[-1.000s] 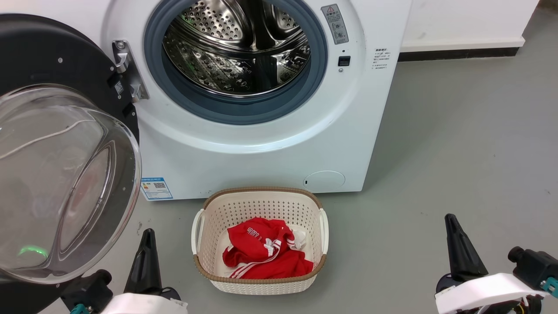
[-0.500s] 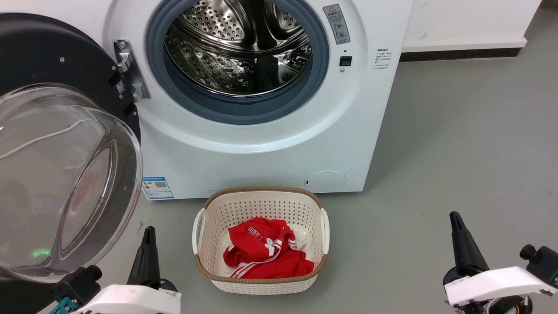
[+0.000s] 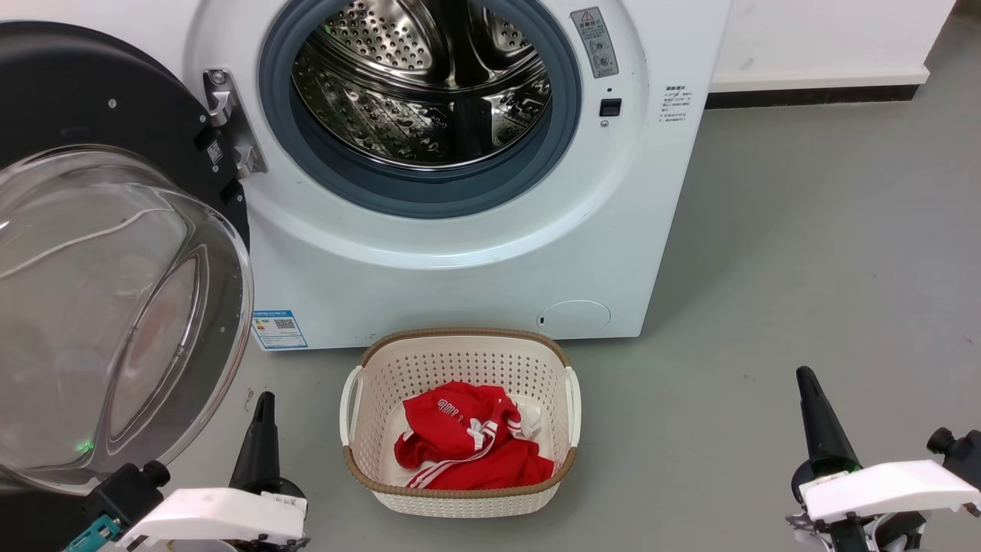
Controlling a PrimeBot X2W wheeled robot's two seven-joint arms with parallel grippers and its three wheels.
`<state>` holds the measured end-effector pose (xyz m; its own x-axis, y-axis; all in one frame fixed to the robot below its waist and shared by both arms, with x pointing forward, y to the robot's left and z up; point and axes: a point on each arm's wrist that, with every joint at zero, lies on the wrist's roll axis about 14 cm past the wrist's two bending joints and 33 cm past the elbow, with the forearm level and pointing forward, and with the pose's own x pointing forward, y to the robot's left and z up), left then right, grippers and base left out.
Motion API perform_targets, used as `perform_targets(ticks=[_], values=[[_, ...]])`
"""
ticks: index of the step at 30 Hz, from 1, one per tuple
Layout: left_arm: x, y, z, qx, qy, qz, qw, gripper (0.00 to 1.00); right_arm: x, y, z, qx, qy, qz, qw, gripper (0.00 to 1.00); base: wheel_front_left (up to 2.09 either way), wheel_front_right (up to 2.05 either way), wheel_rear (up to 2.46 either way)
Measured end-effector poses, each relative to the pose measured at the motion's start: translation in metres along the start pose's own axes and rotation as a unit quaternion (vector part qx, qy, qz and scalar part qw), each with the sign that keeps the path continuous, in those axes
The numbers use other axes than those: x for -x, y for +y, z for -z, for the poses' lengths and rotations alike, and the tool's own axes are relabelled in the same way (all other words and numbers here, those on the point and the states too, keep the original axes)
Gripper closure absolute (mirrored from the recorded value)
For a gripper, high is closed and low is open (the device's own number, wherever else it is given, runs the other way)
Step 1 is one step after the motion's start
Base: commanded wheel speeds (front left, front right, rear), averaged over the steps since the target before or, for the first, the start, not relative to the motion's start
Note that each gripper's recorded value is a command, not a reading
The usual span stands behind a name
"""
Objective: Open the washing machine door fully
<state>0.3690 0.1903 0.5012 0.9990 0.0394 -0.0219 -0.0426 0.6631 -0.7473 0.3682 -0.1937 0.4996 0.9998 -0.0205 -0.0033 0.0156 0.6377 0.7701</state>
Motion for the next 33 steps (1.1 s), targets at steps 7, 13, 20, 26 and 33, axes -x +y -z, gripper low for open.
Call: perform_targets(ticks=[7,13,20,26,33], values=[[-0.0013,0.0029,0.0016,0.044,0.007,-0.005,0.999,1.0,-0.002,-0.0017,-0.0002,-0.041,0.003,0.004,0.999,1.0,0.0,0.0,0.0],[-0.004,0.0025,0.001,0.08,0.01,-0.004,0.997,1.0,-0.0042,-0.002,-0.0017,-0.074,0.002,0.006,0.997,1.0,0.0,0.0,0.0],[-0.0052,0.0042,0.0013,0.114,0.013,-0.006,0.993,1.0,-0.0055,-0.0027,-0.0015,-0.106,0.005,0.008,0.994,1.0,0.0,0.0,0.0],[-0.0072,0.005,0.0005,0.15,0.015,-0.006,0.989,1.0,-0.0073,-0.0033,-0.002,-0.141,0.007,0.009,0.99,1.0,0.0,0.0,0.0],[-0.0095,0.0046,-0.0005,0.185,0.016,-0.004,0.983,1.0,-0.0095,-0.003,-0.0029,-0.174,0.007,0.009,0.985,1.0,0.0,0.0,0.0]])
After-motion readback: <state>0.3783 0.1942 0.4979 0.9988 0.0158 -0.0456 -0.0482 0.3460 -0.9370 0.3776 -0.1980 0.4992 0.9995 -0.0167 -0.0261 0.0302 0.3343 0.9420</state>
